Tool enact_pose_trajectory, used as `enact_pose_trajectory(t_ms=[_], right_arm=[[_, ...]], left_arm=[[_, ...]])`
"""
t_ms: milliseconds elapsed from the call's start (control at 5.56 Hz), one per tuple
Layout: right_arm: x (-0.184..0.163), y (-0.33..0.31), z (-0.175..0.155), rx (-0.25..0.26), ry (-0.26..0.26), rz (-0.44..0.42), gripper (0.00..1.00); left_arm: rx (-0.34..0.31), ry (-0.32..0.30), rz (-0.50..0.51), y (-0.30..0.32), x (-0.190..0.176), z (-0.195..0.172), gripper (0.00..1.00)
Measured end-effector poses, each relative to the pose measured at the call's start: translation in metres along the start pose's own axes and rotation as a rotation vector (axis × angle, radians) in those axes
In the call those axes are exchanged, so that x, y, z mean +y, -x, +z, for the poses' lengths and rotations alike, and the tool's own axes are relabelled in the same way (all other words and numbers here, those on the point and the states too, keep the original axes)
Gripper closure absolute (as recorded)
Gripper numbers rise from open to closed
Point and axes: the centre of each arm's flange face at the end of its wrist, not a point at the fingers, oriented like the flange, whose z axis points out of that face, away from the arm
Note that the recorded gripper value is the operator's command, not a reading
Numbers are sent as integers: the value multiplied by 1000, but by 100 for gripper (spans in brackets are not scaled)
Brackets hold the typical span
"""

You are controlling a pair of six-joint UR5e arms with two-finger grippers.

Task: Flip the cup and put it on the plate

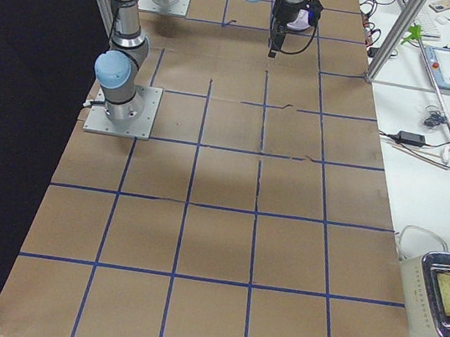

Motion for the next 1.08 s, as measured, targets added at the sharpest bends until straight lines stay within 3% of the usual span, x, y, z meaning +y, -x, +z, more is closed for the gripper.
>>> enact_pose_trajectory(t_ms=[720, 1080], right_arm=[[0, 0, 0, 0, 0, 0, 0], [0, 0, 0, 0, 0, 0, 0]], left_arm=[[-4, 3, -12, -2, 27, -9, 2], [-3, -21, -25, -1, 61, 4, 2]])
